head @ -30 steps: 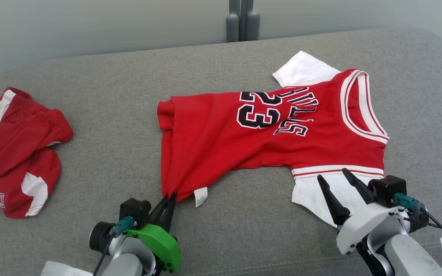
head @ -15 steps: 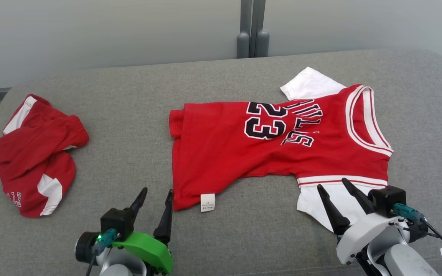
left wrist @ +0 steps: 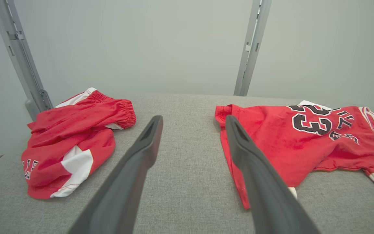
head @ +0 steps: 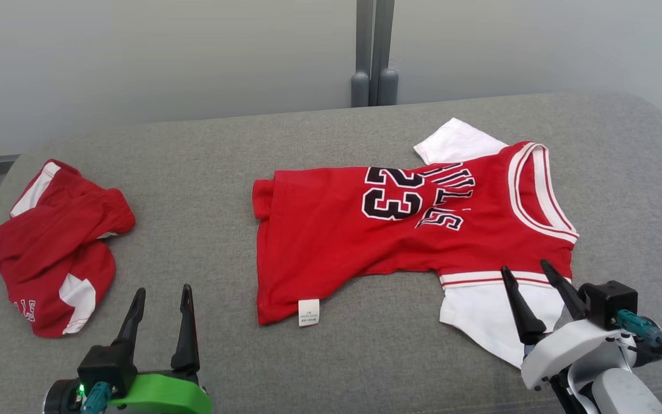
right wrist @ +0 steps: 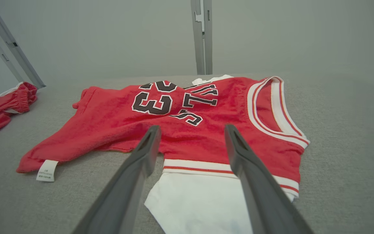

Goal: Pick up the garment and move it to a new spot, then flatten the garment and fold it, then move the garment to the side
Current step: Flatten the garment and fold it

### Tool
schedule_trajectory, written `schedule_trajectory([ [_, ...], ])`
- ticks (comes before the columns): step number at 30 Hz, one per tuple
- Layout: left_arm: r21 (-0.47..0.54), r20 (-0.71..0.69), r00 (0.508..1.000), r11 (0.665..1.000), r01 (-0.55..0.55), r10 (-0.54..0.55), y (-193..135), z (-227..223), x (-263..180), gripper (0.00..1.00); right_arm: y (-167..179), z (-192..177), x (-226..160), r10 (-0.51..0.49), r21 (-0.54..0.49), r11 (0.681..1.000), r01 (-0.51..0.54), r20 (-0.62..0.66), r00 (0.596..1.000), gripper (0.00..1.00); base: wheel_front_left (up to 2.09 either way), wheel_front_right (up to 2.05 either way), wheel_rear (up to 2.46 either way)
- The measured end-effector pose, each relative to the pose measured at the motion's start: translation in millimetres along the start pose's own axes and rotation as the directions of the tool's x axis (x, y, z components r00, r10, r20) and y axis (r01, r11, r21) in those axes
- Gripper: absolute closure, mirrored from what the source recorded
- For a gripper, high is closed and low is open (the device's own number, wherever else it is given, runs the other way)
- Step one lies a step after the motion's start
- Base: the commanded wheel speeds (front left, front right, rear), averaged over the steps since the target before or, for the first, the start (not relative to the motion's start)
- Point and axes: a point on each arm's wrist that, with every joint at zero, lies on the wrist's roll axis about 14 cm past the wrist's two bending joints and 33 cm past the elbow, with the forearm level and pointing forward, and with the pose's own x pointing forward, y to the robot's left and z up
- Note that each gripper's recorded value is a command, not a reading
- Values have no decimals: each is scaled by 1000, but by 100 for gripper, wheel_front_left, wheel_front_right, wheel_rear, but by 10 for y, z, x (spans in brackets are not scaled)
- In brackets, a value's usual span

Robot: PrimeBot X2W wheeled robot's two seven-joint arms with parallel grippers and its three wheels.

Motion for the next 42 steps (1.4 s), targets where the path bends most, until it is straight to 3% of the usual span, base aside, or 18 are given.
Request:
schedule_trajectory([
  [7,72,31,999,997,-28,26,74,91,-100,0,-196,52,-134,-80,7,997,80,32,996,0,0,0,0],
  [19,82,19,999,996,-40,39,104,51,-143,0,-423,116,-370,-213,30,977,211,83,973,0,0,0,0],
  [42,85,-22,1000,996,13,-12,31,-73,-95,0,-270,130,-303,-181,21,983,180,84,980,0,0,0,0],
])
